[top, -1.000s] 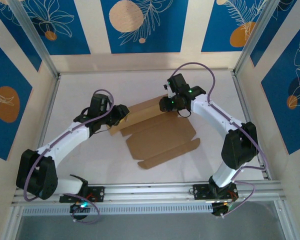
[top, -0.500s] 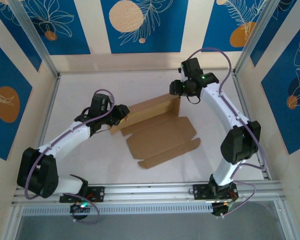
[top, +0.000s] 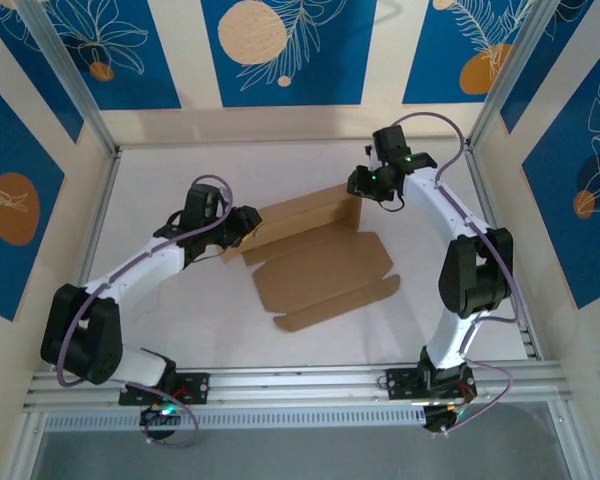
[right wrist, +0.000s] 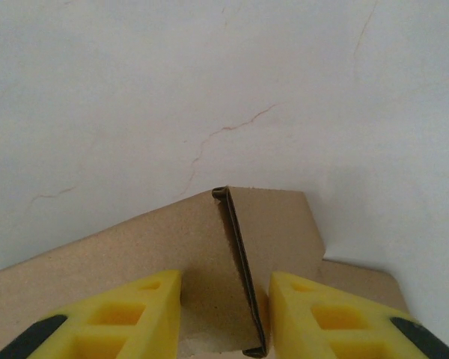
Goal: Fold the paper box
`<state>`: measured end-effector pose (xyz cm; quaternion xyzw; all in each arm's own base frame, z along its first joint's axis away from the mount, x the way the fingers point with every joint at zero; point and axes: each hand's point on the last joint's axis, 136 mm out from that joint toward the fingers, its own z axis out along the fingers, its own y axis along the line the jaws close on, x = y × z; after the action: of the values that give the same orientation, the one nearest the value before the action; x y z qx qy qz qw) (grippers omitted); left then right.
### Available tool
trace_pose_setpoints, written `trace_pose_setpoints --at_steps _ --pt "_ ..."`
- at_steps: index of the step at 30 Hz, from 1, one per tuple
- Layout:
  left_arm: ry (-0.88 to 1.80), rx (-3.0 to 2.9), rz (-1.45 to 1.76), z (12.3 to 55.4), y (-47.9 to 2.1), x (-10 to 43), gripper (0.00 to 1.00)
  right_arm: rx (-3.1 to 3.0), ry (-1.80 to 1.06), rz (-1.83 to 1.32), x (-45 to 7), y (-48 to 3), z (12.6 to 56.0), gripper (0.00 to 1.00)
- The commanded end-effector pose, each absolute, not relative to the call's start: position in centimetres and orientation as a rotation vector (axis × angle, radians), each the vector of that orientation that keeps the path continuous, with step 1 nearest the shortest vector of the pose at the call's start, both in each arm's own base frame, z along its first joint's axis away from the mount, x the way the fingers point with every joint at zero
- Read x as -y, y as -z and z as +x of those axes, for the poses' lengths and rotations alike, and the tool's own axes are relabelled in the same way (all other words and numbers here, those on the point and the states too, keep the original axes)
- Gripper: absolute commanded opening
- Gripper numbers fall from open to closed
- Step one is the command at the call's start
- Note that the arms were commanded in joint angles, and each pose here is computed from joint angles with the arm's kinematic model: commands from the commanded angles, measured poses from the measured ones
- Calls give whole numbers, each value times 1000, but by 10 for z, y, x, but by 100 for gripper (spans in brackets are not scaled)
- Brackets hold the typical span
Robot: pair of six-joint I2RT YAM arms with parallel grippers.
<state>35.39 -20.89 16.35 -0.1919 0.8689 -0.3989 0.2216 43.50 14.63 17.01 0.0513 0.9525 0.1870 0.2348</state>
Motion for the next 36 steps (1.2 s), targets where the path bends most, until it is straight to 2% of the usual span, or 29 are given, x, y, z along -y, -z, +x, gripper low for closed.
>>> trace_pose_setpoints --at_steps 1,8,14,23,25,28,31,36 --pt "1142 -2414 -521 361 -157 210 39 -2715 -624 219 -152 -148 409 36" --pt "1366 -2311 -482 369 -174 229 39 -2715 -721 287 -149 -145 403 36" --pt "1426 -2261 -430 376 -188 237 45 -2717 -799 289 -154 -148 402 36" --pt "1447 -2270 -463 387 -171 235 42 -2729 -767 304 -149 -146 402 35" --pt "1428 -2287 -470 384 -167 232 42 -2729 -748 307 -147 -146 401 35" --pt "1324 -2333 -447 377 -167 221 52 -2731 -700 324 -142 -145 402 36" --pt "1147 -2404 -406 368 -171 203 60 -2739 -674 323 -143 -143 404 36" --pt "884 -2480 -393 348 -178 164 67 -2750 -569 320 -142 -142 407 36"
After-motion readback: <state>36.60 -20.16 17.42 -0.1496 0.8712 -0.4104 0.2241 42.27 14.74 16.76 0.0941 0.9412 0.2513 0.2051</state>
